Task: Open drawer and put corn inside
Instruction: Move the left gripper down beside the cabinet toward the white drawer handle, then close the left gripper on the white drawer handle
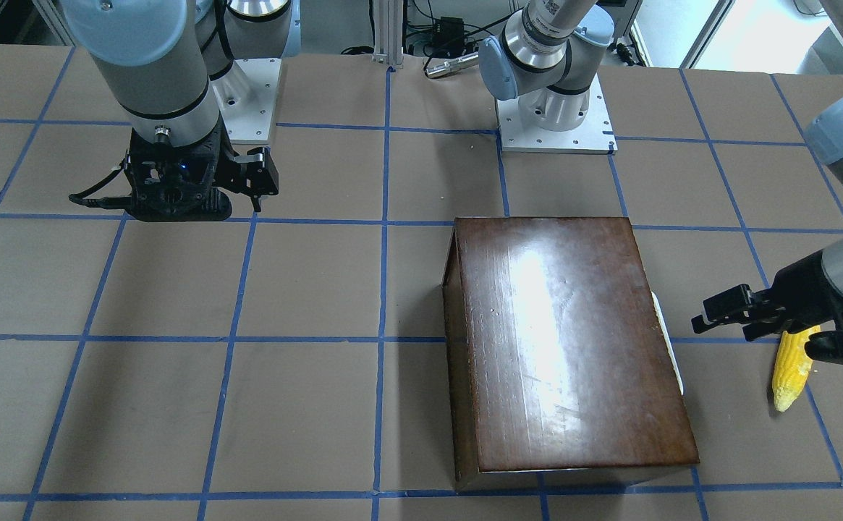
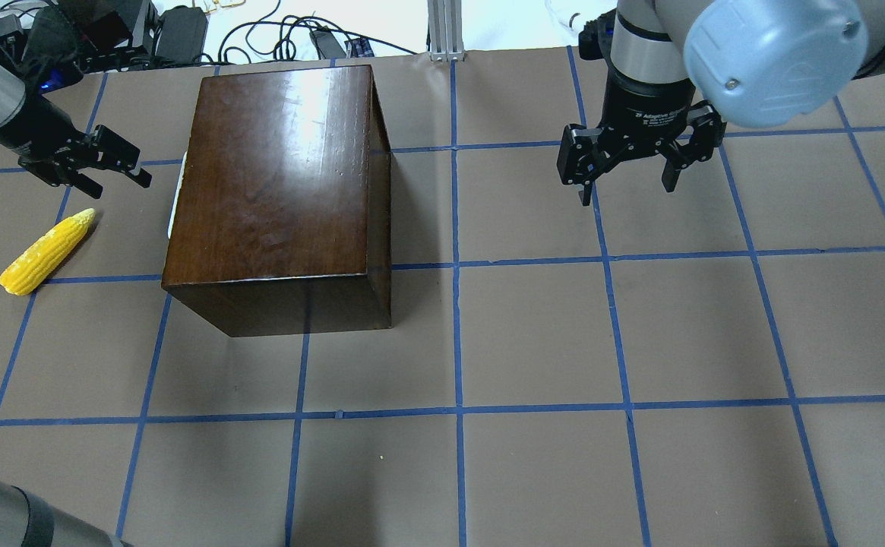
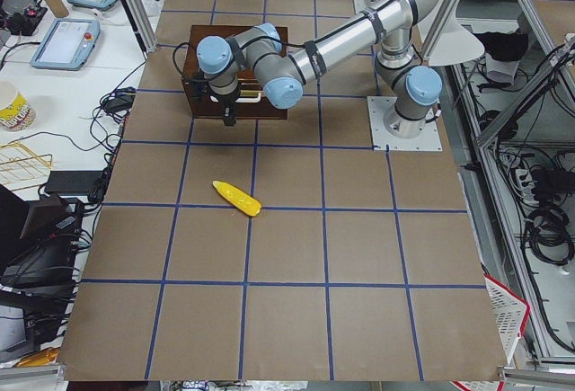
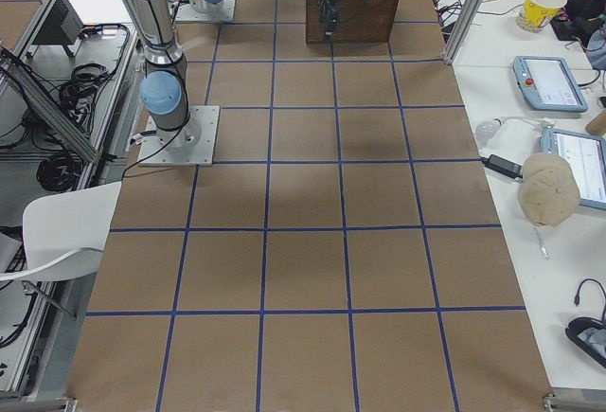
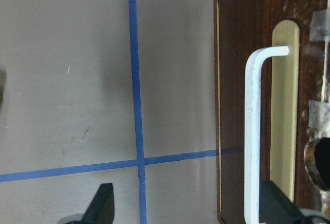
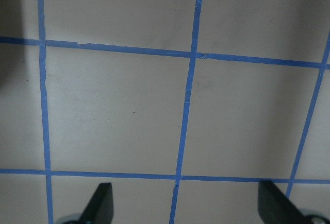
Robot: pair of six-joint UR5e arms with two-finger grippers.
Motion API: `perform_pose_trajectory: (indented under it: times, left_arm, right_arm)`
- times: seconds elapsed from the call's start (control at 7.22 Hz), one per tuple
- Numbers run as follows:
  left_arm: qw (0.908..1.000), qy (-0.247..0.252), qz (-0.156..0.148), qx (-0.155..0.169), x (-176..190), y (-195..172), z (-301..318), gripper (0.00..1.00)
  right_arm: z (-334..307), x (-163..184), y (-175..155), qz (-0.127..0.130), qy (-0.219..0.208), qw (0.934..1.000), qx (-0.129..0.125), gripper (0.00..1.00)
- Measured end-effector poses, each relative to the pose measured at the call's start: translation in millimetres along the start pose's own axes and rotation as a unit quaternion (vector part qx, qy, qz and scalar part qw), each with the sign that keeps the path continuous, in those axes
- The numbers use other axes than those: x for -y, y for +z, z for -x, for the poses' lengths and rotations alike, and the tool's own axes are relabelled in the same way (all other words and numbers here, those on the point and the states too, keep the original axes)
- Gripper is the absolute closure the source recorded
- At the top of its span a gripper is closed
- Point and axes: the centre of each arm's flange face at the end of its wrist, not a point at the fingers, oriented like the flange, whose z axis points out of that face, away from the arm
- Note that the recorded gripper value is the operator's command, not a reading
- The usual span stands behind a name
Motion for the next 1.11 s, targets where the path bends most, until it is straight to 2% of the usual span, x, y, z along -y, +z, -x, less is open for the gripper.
perform_pose_trajectory:
  times: [0.42,1.11]
  left_arm:
    - [0.9990,-0.001,-0.006,-0.045,6,19,-1,0.00]
    - [0.9975,0.000,0.009,-0.071,12,47,3,0.00]
  right_arm:
    - [0,0,0,0.000,0.000,1.0000,0.000,0.00]
    - [0,0,0,0.000,0.000,1.0000,0.000,0.00]
